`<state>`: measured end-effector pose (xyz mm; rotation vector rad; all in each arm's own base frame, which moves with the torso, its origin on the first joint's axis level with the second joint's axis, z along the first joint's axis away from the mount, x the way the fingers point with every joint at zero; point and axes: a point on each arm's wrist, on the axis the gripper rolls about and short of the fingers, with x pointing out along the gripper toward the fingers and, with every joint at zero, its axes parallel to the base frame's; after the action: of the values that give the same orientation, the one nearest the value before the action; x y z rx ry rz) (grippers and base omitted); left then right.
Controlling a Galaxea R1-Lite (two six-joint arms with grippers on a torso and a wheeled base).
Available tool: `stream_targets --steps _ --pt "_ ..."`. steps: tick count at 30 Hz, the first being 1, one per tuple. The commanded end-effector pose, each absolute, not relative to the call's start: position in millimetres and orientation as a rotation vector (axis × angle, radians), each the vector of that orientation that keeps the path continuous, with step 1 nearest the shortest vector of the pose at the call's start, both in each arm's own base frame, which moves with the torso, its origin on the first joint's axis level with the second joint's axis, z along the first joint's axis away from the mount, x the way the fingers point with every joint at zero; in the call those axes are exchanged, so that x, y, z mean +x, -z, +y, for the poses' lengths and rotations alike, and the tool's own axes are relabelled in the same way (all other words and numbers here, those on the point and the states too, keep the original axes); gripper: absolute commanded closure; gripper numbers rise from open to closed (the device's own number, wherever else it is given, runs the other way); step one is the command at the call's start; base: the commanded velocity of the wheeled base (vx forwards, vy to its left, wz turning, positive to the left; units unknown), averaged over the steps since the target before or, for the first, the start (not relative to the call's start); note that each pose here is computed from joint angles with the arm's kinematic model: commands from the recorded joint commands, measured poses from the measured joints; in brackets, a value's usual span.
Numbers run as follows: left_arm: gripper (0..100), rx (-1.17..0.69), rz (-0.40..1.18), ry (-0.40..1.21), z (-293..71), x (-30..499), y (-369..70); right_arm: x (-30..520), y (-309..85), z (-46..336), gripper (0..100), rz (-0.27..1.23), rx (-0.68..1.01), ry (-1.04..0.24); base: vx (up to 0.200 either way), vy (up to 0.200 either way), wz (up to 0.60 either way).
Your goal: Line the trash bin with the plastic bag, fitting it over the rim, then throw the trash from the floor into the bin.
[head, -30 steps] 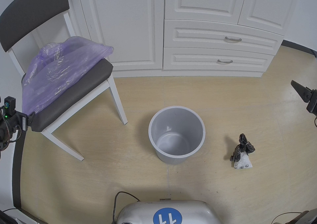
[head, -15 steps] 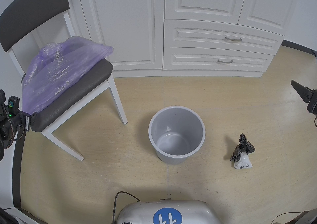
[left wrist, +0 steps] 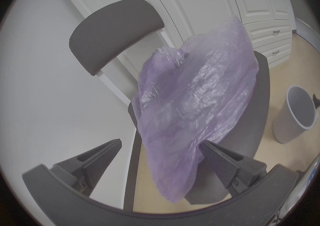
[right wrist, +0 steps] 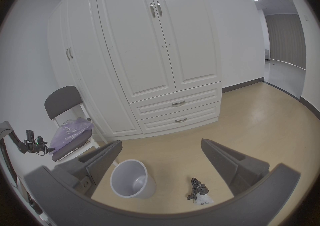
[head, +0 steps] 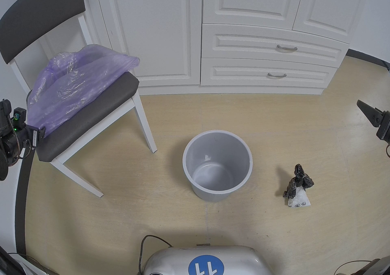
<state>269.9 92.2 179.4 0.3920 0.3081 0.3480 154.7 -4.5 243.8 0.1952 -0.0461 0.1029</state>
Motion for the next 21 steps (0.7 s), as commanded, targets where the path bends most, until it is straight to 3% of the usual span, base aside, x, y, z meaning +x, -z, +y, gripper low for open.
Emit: stream_targets --steps 1,4,9,21 --pt "0 0.375 0.242 -0.369 95.8 275.6 -197.1 154.8 -245.2 -5.7 0 -0.051 0.196 -0.104 0.0 0.0 0.0" --pt "0 0.325 0.175 -0.37 92.3 267.7 -215.9 154.8 -245.4 -5.7 0 -0.052 0.195 -0.104 0.0 0.0 0.0" --pt "0 0.301 0.195 -0.365 91.8 266.4 -217.6 155.6 -245.3 -5.8 0 -0.051 0.196 -0.104 0.0 0.0 0.0" --pt "0 0.282 0.358 -0.373 103.0 274.8 -170.2 155.9 -244.6 -5.8 0 -0.048 0.196 -0.104 0.0 0.0 0.0"
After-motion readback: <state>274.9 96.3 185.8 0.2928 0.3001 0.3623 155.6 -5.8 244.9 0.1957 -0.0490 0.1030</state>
